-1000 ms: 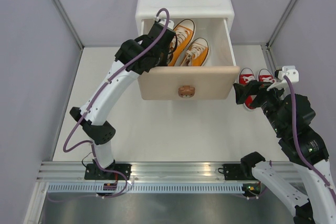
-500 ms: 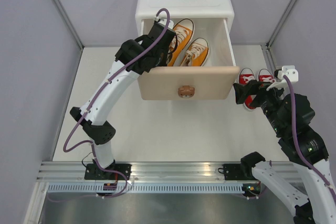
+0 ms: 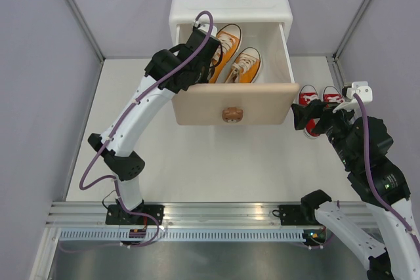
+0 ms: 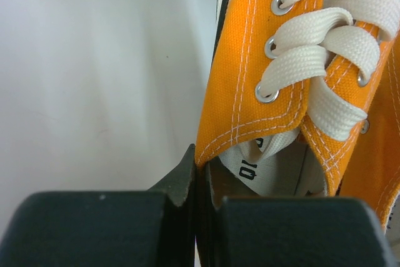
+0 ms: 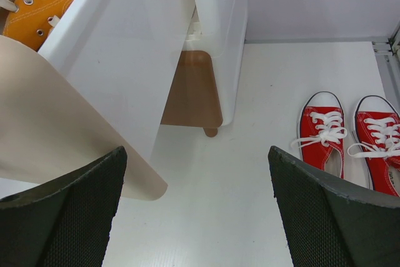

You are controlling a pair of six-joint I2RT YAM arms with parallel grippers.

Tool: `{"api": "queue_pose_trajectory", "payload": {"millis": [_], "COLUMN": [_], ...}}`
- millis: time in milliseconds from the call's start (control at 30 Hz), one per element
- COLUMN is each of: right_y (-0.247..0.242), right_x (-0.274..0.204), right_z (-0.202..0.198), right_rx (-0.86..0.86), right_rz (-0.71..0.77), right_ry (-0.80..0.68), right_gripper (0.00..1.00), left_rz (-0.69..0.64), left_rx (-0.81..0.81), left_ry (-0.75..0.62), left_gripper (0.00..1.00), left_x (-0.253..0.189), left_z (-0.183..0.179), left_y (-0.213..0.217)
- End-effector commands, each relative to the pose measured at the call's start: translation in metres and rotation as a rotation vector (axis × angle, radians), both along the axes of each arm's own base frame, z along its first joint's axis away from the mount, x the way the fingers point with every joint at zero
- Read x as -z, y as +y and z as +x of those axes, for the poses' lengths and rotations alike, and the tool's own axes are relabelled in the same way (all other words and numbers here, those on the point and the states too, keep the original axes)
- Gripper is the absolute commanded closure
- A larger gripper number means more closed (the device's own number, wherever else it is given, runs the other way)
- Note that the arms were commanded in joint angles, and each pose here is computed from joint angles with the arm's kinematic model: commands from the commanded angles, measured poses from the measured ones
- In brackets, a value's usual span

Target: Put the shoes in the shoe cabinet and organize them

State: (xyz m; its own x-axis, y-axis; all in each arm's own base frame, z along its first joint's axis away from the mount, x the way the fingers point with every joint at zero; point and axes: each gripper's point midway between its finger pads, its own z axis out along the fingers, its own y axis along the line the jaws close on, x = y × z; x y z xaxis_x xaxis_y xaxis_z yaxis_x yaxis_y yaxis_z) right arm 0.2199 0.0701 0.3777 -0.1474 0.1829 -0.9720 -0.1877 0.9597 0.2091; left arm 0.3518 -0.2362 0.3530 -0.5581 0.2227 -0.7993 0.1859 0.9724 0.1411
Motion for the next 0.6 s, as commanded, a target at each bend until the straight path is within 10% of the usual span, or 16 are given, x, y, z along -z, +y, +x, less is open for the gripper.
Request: {"api": "queue_pose_trajectory", "payload": {"millis": [0,567], "right_y": [0.0048,0.0051], "right_x": [-0.0194,-0.0194], "right_z": [0.0022,0.0028], "right_rx": [-0.019,-0.019], "right_rz": [0.025,0.023], "right_ry": [-0.056,-0.055], "right_gripper": [0.02,0.02], "left_rz": [-0.001,0.025], "left_rx": [-0.037,-0.041], "left_ry": [-0.067,-0.063], "left_gripper": [0.98,0.78], "left_x": [-0.0162,-0.0119], "left_z": [0.0051,0.0081], "left_y": [0.0027,0.0036]}}
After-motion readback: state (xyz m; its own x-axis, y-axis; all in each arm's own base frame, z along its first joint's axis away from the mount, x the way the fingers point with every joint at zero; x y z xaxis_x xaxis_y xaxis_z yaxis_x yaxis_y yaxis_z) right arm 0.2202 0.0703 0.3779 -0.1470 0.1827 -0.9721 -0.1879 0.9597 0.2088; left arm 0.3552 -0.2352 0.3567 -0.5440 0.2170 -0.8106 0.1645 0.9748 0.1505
